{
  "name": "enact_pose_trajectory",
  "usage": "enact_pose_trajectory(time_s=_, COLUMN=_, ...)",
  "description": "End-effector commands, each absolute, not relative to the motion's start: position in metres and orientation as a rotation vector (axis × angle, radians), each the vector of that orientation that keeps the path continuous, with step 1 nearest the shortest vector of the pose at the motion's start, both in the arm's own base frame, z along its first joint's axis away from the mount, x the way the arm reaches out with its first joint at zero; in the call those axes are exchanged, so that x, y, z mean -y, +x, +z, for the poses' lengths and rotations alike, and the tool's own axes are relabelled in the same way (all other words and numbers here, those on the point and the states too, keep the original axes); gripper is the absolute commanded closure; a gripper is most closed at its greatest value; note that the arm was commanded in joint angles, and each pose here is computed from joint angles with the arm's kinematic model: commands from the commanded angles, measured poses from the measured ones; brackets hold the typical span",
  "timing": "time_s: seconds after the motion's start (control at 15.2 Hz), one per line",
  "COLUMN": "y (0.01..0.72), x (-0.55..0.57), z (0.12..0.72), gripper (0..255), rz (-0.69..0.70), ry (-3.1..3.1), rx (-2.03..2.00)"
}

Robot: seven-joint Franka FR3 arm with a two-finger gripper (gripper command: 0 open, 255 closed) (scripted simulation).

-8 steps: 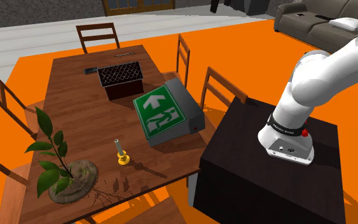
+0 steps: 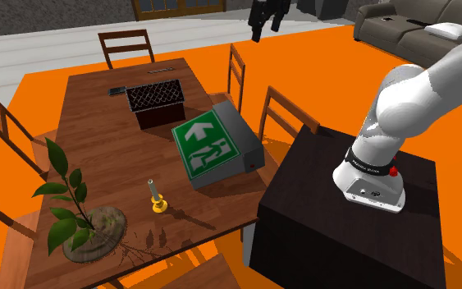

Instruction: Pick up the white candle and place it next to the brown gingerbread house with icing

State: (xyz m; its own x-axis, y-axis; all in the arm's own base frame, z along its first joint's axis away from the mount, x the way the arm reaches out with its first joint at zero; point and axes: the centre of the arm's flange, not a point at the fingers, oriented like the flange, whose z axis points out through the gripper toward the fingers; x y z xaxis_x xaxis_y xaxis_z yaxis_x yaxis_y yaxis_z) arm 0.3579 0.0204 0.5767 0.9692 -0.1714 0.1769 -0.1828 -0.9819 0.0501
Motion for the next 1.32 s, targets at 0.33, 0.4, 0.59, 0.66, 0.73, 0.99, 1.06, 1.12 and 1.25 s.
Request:
enact_pose_trajectory(time_s=0.33, y=0.384, x=-0.084, z=0.521, gripper=0, rz=0.266, ry=3.056, rx=0.3)
enact_pose_trajectory(time_s=0.4, y=0.388, x=-0.093, z=0.512, gripper=0, rz=0.265, ry=3.057, rx=0.303)
enact_pose_trajectory(time_s=0.59, y=0.4, x=-0.121, z=0.487, gripper=0, rz=0.265, ry=3.059, rx=0.313)
enact_pose_trajectory(time_s=0.66, y=0.404, x=-0.13, z=0.479, gripper=0, rz=0.264, ry=3.059, rx=0.317)
enact_pose_trajectory(time_s=0.73, y=0.409, x=-0.14, z=0.471, gripper=0, rz=0.264, ry=3.06, rx=0.32)
enact_pose_trajectory(time_s=0.99, y=0.425, x=-0.177, z=0.437, gripper=0, rz=0.263, ry=3.062, rx=0.334)
enact_pose_trajectory(time_s=1.06, y=0.43, x=-0.186, z=0.429, gripper=0, rz=0.263, ry=3.063, rx=0.337)
enact_pose_trajectory(time_s=1.12, y=0.434, x=-0.195, z=0.421, gripper=0, rz=0.263, ry=3.064, rx=0.34)
enact_pose_trajectory(time_s=1.25, y=0.443, x=-0.214, z=0.404, gripper=0, rz=0.262, ry=3.065, rx=0.347)
